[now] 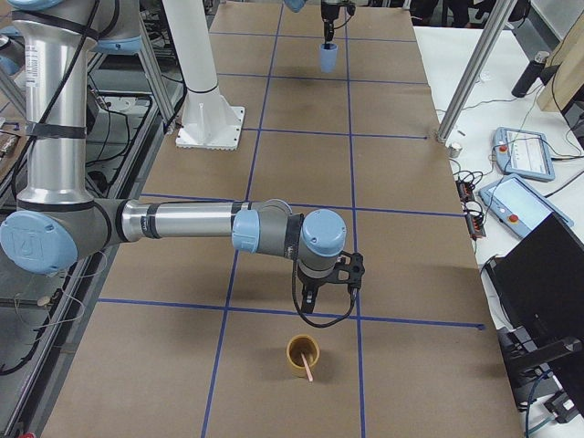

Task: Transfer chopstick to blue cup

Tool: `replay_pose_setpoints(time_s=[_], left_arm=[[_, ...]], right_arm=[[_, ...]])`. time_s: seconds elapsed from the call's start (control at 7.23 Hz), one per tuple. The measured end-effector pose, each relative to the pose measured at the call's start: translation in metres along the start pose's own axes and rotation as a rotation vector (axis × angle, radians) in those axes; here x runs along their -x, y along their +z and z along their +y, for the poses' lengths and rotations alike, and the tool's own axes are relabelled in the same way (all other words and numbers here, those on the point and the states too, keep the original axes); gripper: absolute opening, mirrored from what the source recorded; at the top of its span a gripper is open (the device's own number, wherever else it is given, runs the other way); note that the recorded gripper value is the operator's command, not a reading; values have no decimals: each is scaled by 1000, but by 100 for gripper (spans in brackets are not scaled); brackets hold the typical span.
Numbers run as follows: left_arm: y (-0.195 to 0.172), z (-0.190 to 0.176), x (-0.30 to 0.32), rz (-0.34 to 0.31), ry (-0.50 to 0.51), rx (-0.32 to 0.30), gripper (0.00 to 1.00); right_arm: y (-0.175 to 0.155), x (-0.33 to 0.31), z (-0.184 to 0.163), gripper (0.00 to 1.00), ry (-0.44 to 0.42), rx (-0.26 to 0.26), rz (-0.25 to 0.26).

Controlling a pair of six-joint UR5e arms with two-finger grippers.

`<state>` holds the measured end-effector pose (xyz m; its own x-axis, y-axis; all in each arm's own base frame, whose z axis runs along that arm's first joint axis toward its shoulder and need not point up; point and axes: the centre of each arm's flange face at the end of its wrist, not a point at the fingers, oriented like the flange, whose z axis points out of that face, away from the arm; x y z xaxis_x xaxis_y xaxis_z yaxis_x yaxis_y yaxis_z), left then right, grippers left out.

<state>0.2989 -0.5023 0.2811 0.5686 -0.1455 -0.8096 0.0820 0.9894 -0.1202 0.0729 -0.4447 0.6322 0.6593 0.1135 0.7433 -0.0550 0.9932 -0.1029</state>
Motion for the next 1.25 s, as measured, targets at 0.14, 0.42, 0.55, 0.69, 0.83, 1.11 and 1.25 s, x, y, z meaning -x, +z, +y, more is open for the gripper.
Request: replay_pose_setpoints(time_s=[0.14,0.42,0.55,0.69,0.83,1.11,1.25], left_arm=[[14,-4,-54,-25,-34,1,0],[50,-17,-150,-28,-104,-4,0],[72,-26,-189,-20,-131,-22,0],[96,-34,-221,-18,-147,-46,0],[114,-38,-239,-25,-152,-69,0],[133,-31,-250,-38,-146,-76,0],[139,-26,-252,-42,-140,-71,4]], right_arm=[[0,0,0,100,-5,-3,8],[-1,-2,-1,100,-4,-6,32],[-2,-1,-1,100,-6,-8,36],[-3,0,-1,100,-9,-11,39],[-4,0,-1,100,-11,-12,40],[-4,1,-2,100,-12,-14,40],[-5,1,-2,100,-12,-14,40]])
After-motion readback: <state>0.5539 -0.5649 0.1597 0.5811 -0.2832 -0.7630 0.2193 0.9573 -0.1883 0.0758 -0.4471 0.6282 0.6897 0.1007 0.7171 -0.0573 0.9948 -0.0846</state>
